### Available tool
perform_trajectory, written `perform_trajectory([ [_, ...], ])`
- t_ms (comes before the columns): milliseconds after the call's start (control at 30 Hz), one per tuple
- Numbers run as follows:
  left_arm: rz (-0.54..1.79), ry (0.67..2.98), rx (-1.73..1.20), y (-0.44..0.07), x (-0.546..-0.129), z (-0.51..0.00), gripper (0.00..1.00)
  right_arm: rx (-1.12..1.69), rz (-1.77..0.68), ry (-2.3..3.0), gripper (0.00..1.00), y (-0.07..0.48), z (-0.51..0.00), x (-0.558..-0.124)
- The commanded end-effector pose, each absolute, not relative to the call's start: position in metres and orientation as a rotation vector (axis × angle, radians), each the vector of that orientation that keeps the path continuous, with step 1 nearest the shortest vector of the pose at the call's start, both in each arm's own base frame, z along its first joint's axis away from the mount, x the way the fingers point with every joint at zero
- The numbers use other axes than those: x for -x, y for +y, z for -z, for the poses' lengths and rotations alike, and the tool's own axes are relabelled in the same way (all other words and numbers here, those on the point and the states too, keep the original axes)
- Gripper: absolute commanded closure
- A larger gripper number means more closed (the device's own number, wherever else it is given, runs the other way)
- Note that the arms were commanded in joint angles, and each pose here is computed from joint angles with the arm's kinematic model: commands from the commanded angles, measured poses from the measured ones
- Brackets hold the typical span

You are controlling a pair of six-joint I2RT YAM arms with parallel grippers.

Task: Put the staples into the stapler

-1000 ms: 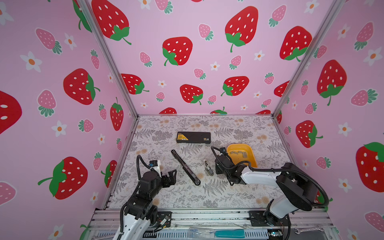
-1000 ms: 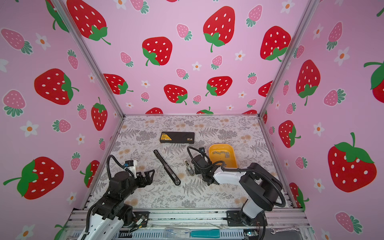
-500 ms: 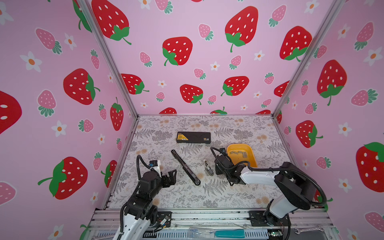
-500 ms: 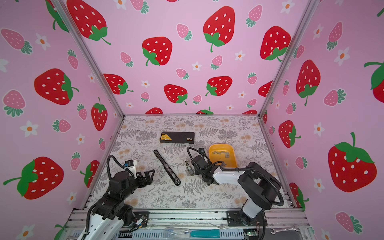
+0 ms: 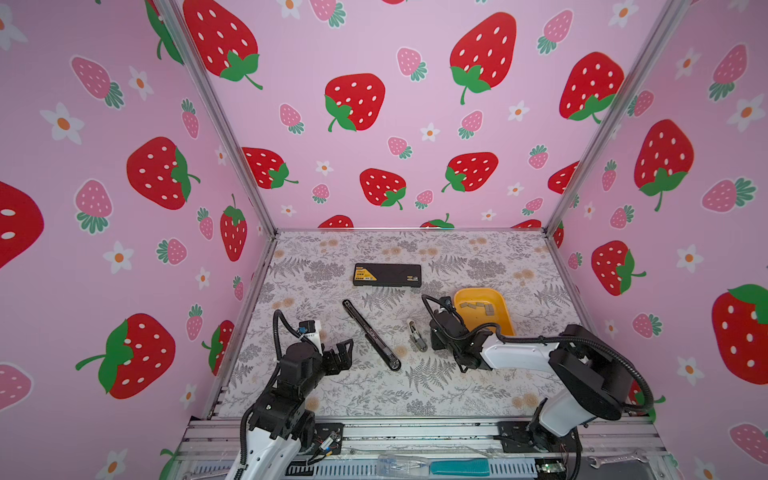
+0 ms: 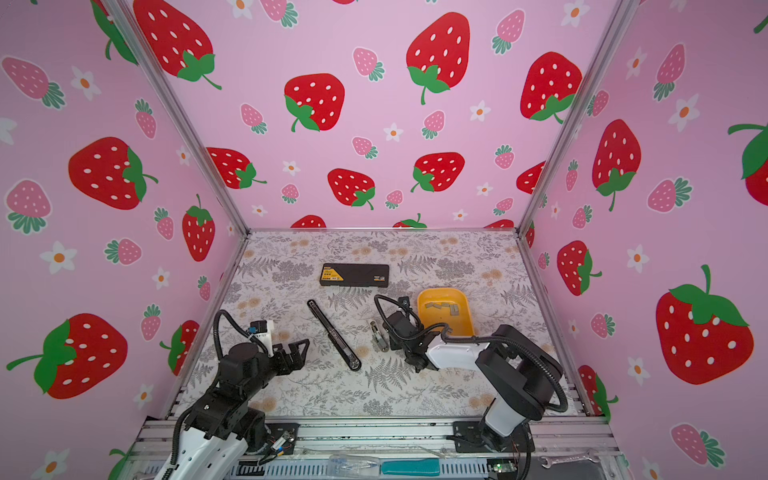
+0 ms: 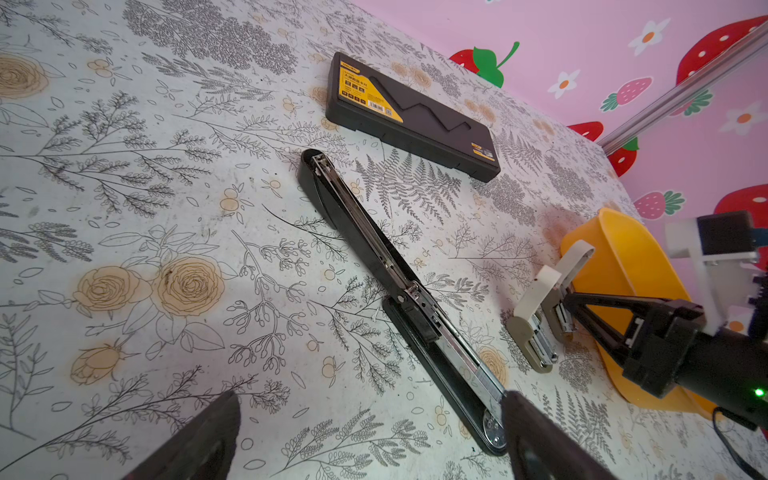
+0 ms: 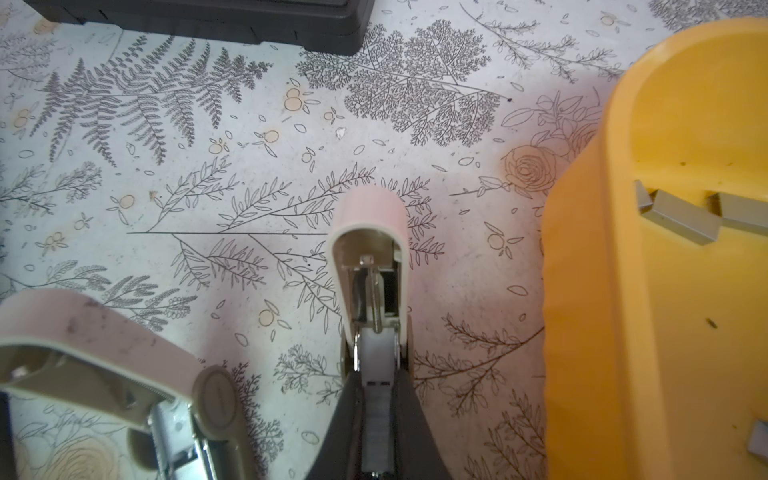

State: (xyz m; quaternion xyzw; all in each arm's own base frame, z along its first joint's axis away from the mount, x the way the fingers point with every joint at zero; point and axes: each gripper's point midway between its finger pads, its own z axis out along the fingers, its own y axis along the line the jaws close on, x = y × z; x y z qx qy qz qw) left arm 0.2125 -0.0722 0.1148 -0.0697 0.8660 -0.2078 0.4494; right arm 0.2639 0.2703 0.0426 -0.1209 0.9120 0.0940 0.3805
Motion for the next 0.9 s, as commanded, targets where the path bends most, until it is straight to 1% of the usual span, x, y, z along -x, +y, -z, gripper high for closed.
perform_trajectory([
  [0,0.524,2.122,0.178,-0.073,-0.215,-0.120,0.01,0.312,-0.225,2.356,0.85,0.261,-0.036,-0.252],
  [33,0.525,2.122,0.177,-0.073,-0.215,-0.120,0.01,0.313,-0.226,2.355,0.83,0.260,-0.037,-0.252],
  [233,0.526,2.120,0.178,-0.073,-0.215,-0.120,0.01,0.321,-0.225,2.356,0.76,0.262,-0.036,-0.251],
  [333,0.527,2.120,0.178,-0.073,-0.214,-0.120,0.01,0.322,-0.229,2.351,0.71,0.262,-0.039,-0.251],
  [500,0.526,2.118,0.176,-0.073,-0.214,-0.121,0.01,0.323,-0.242,2.328,0.69,0.263,-0.053,-0.252],
  [633,0.526,2.118,0.177,-0.073,-0.215,-0.121,0.01,0.308,-0.252,2.309,0.64,0.259,-0.064,-0.251],
  [733,0.527,2.119,0.178,-0.073,-0.214,-0.120,0.01,0.283,-0.259,2.302,0.58,0.253,-0.067,-0.249],
  [867,0.526,2.118,0.178,-0.073,-0.214,-0.120,0.01,0.252,-0.253,2.302,0.55,0.242,-0.067,-0.248],
])
